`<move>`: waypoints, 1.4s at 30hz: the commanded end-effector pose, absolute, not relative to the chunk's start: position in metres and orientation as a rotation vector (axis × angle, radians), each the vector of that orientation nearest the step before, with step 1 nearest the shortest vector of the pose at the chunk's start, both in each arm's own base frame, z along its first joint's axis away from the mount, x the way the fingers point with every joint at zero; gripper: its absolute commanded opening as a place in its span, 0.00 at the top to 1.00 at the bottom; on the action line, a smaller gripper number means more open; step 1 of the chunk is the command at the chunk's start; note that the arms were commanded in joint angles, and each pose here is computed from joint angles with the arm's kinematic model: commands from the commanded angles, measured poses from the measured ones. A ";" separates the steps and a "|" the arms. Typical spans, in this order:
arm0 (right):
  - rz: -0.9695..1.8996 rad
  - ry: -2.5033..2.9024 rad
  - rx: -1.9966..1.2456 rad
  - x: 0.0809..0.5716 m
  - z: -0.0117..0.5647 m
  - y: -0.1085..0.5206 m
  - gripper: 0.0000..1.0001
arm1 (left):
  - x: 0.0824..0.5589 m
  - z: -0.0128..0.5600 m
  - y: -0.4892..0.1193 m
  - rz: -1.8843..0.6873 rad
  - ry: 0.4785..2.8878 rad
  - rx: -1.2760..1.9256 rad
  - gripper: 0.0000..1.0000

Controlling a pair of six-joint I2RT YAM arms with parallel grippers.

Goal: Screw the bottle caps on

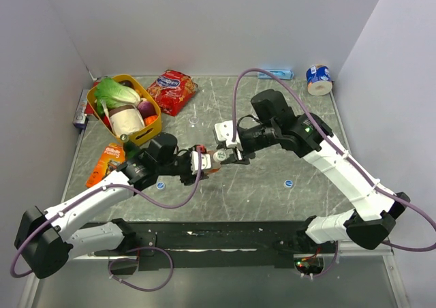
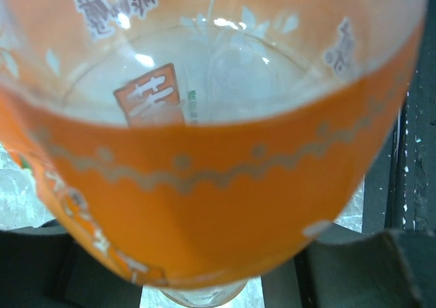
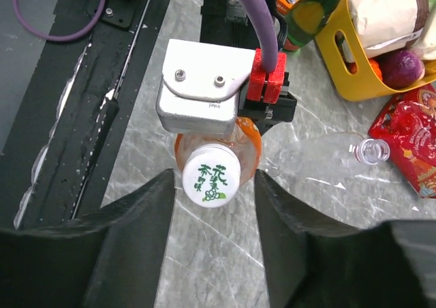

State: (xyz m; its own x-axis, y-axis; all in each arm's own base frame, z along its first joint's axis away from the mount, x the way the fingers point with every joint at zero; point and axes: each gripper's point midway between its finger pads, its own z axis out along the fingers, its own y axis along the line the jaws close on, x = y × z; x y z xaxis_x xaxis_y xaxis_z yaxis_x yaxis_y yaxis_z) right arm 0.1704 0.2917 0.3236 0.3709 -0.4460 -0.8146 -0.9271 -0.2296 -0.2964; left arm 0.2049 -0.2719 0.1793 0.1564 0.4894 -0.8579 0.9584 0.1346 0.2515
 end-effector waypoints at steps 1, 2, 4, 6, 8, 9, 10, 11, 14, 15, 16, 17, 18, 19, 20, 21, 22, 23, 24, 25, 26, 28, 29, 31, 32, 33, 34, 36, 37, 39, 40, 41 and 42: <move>0.768 1.164 -1.787 0.173 0.334 0.300 0.50 | 0.209 0.207 -0.283 -0.651 1.370 1.478 0.99; 0.779 1.166 -1.777 0.172 0.336 0.302 0.52 | 0.210 0.208 -0.284 -0.649 1.369 1.475 0.99; 0.810 1.198 -1.736 0.173 0.339 0.306 0.60 | 0.213 0.209 -0.284 -0.644 1.377 1.458 0.99; 0.843 1.262 -1.682 0.176 0.340 0.309 0.69 | 0.215 0.210 -0.285 -0.651 1.393 1.438 0.99; 0.834 1.316 -1.596 0.188 0.343 0.314 0.78 | 0.220 0.213 -0.288 -0.653 1.415 1.396 0.99; 0.860 1.404 -1.528 0.191 0.342 0.315 0.84 | 0.222 0.217 -0.290 -0.674 1.436 1.360 0.99; 0.876 1.432 -1.494 0.192 0.343 0.316 0.87 | 0.222 0.218 -0.292 -0.687 1.447 1.347 0.99; 0.900 1.450 -1.461 0.192 0.346 0.319 0.89 | 0.225 0.223 -0.294 -0.693 1.441 1.318 0.99; 0.946 1.548 -1.382 0.192 0.345 0.320 0.95 | 0.227 0.226 -0.297 -0.730 1.484 1.260 0.86; 0.937 1.555 -1.384 0.194 0.344 0.319 0.97 | 0.227 0.226 -0.297 -0.733 1.488 1.258 0.71; 0.913 1.560 -1.390 0.196 0.342 0.317 0.99 | 0.227 0.225 -0.296 -0.728 1.499 1.254 0.52; 0.888 1.559 -1.396 0.198 0.343 0.314 1.00 | 0.229 0.224 -0.295 -0.719 1.507 1.242 0.25; 0.859 1.579 -1.426 0.199 0.336 0.307 1.00 | 0.231 0.219 -0.290 -0.695 1.533 1.226 0.13; 0.836 1.594 -1.433 0.201 0.333 0.302 1.00 | 0.231 0.218 -0.288 -0.680 1.533 1.225 0.04; 0.825 1.606 -1.442 0.201 0.332 0.298 1.00 | 0.231 0.216 -0.285 -0.667 1.541 1.225 0.04; 0.807 1.648 -1.438 0.204 0.327 0.287 1.00 | 0.232 0.205 -0.278 -0.632 1.576 1.233 0.04; 0.800 1.674 -1.436 0.205 0.324 0.281 1.00 | 0.232 0.202 -0.275 -0.615 1.589 1.233 0.04; 0.785 1.695 -1.437 0.205 0.323 0.276 1.00 | 0.233 0.198 -0.271 -0.593 1.606 1.232 0.04; 0.758 1.711 -1.442 0.208 0.322 0.269 1.00 | 0.233 0.191 -0.264 -0.561 1.636 1.231 0.04; 0.738 1.769 -1.440 0.206 0.319 0.255 1.00 | 0.232 0.187 -0.260 -0.544 1.654 1.230 0.04; 0.700 1.786 -1.453 0.208 0.317 0.246 1.00 | 0.232 0.184 -0.257 -0.529 1.668 1.228 0.04; 0.656 1.884 -1.441 0.206 0.311 0.219 1.00 | 0.228 0.175 -0.249 -0.506 1.691 1.242 0.04; 0.613 1.913 -1.449 0.206 0.308 0.207 1.00 | 0.226 0.174 -0.248 -0.505 1.686 1.253 0.04; 0.554 1.994 -1.429 0.204 0.302 0.182 1.00 | 0.222 0.172 -0.245 -0.500 1.662 1.278 0.04; 0.525 1.999 -1.429 0.204 0.302 0.174 1.00 | 0.221 0.171 -0.244 -0.498 1.657 1.283 0.04; 0.481 2.008 -1.420 0.204 0.304 0.165 1.00 | 0.221 0.170 -0.244 -0.496 1.655 1.287 0.04; 0.446 2.019 -1.423 0.204 0.305 0.157 1.00 | 0.220 0.171 -0.245 -0.505 1.651 1.287 0.04; 0.339 2.091 -1.391 0.207 0.302 0.132 1.00 | 0.221 0.175 -0.248 -0.518 1.654 1.277 0.04; 0.307 2.114 -1.364 0.210 0.302 0.122 1.00 | 0.221 0.178 -0.250 -0.527 1.651 1.271 0.04; 0.231 2.186 -1.237 0.226 0.301 0.092 1.00 | 0.220 0.183 -0.255 -0.560 1.632 1.272 0.04; 0.216 2.212 -1.197 0.231 0.299 0.083 1.00 | 0.220 0.185 -0.256 -0.566 1.629 1.267 0.04; 0.194 2.231 -1.161 0.238 0.298 0.073 1.00 | 0.220 0.189 -0.259 -0.579 1.619 1.259 0.04; 0.153 2.266 -1.064 0.255 0.296 0.054 1.00 | 0.221 0.189 -0.260 -0.584 1.623 1.255 0.04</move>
State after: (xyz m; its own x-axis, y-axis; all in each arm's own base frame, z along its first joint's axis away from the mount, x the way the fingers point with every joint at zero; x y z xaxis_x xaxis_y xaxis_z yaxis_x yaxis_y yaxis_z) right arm 0.2441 0.1153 0.2944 -0.3536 -0.6861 -0.6358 -0.8416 0.5300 -0.1040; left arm 0.2187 -0.2462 0.1652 -0.0316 0.5165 -0.8557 0.9133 0.3628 0.1852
